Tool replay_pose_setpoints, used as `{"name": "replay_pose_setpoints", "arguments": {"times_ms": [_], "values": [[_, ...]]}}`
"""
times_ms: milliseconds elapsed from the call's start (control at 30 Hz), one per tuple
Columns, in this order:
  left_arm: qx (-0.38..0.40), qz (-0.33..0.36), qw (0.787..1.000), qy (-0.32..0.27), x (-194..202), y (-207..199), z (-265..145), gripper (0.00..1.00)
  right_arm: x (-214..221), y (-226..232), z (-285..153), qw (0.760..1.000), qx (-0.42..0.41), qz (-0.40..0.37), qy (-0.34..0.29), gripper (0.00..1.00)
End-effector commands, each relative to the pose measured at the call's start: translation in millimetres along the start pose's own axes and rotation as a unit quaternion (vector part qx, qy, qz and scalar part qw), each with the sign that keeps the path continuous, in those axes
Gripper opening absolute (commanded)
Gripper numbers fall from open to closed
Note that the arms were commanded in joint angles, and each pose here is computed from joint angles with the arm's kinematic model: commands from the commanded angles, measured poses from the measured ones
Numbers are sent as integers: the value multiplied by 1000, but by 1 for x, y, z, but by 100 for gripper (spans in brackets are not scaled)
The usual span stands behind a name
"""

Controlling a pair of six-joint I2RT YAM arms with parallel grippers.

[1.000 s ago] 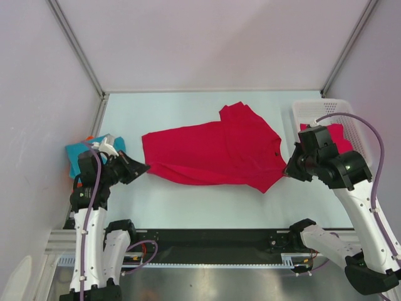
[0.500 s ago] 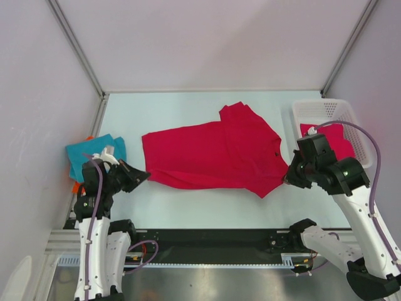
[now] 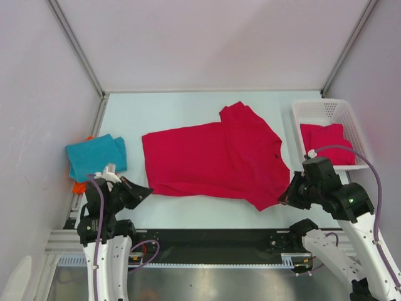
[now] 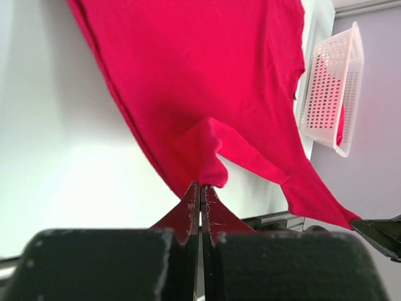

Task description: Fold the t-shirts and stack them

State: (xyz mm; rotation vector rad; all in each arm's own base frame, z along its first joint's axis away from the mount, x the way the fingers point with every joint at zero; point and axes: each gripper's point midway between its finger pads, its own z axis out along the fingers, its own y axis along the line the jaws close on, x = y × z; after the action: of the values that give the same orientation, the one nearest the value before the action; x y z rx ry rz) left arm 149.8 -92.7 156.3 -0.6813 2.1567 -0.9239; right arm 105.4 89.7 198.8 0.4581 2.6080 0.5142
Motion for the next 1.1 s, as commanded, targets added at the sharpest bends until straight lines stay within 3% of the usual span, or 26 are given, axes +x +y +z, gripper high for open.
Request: {"name": "replay_pose_setpoints", "arguments": {"times_ms": [0,300,567,767,1067], "values": [[-20,-32,999,15,15,5,-11,0,44,-25,-7,996,33,12,85,0],[-46,-24,998,30,27,14,-20,0,51,-31,-2,995,37,32,83,0],[-21,-1,1000,4,-14,-12,-8,0,-11,-9,-27,998,58,9,-9,0],[9,-10,999,-32,-46,-30,7,0,-63,2,-17,992,97,-22,-76,0],[33,-57,998,-11,-51,-14,49,0,-92,16,27,989,114,-31,-87,0]]}}
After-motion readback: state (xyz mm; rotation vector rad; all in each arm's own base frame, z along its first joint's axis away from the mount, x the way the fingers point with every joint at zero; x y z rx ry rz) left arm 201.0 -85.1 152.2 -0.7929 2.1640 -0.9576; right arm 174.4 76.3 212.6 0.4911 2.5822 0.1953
